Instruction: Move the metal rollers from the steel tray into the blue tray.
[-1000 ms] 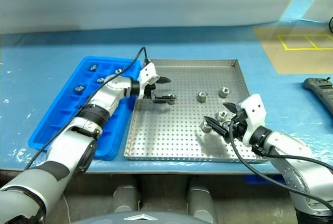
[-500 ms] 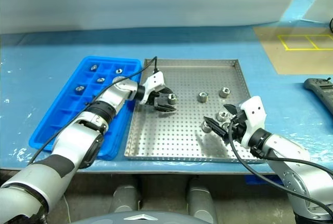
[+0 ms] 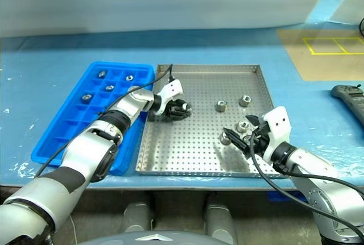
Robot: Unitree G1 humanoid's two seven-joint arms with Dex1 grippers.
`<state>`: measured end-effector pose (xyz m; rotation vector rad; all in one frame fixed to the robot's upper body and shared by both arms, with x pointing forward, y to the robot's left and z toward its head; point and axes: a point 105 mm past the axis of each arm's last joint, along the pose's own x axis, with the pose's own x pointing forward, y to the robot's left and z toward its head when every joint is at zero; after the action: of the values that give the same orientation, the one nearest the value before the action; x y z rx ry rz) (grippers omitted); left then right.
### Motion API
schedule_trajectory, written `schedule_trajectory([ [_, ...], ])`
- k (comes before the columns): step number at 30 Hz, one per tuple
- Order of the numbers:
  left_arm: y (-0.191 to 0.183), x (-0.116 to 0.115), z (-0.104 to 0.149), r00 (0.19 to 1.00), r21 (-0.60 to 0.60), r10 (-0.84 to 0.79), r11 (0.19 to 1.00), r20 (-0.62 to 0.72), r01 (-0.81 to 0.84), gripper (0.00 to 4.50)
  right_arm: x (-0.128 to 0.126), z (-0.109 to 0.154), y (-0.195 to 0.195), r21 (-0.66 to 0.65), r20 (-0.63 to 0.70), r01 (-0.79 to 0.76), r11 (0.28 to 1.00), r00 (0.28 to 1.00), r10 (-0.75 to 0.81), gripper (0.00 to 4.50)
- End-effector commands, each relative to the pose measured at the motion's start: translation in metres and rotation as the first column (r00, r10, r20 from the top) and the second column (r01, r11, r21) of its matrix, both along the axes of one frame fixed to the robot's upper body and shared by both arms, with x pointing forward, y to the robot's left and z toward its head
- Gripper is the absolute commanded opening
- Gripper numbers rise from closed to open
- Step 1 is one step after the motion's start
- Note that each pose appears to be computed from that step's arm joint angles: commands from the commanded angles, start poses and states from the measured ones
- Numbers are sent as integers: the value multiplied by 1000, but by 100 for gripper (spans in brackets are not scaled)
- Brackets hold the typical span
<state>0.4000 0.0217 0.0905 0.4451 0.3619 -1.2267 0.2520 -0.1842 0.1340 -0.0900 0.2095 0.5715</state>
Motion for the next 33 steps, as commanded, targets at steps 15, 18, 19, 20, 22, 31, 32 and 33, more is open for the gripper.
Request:
schedule_trajectory([
  [15,17,18,61,971,-308,160,946,179,-99,170,11,18,24,10,99,-114,993,989,112,450],
  [18,32,18,65,947,-372,253,913,198,-166,170,16,18,32,19,102,-153,988,983,150,450],
  [19,36,16,66,939,-389,279,903,203,-184,170,18,18,35,20,101,-165,986,982,162,450],
  [20,40,14,67,930,-407,305,891,205,-203,170,20,18,37,21,101,-176,984,980,173,450],
  [22,47,10,68,916,-436,352,867,194,-241,170,22,17,40,24,101,-195,981,976,192,450],
  [31,109,-13,76,717,-548,663,689,215,-474,170,45,19,69,36,125,-345,938,933,339,450],
  [32,117,-15,78,683,-561,697,662,217,-497,170,47,19,73,36,124,-366,930,925,359,450],
  [33,123,-17,79,656,-569,723,639,217,-517,170,49,19,76,35,123,-381,924,919,374,450],
])
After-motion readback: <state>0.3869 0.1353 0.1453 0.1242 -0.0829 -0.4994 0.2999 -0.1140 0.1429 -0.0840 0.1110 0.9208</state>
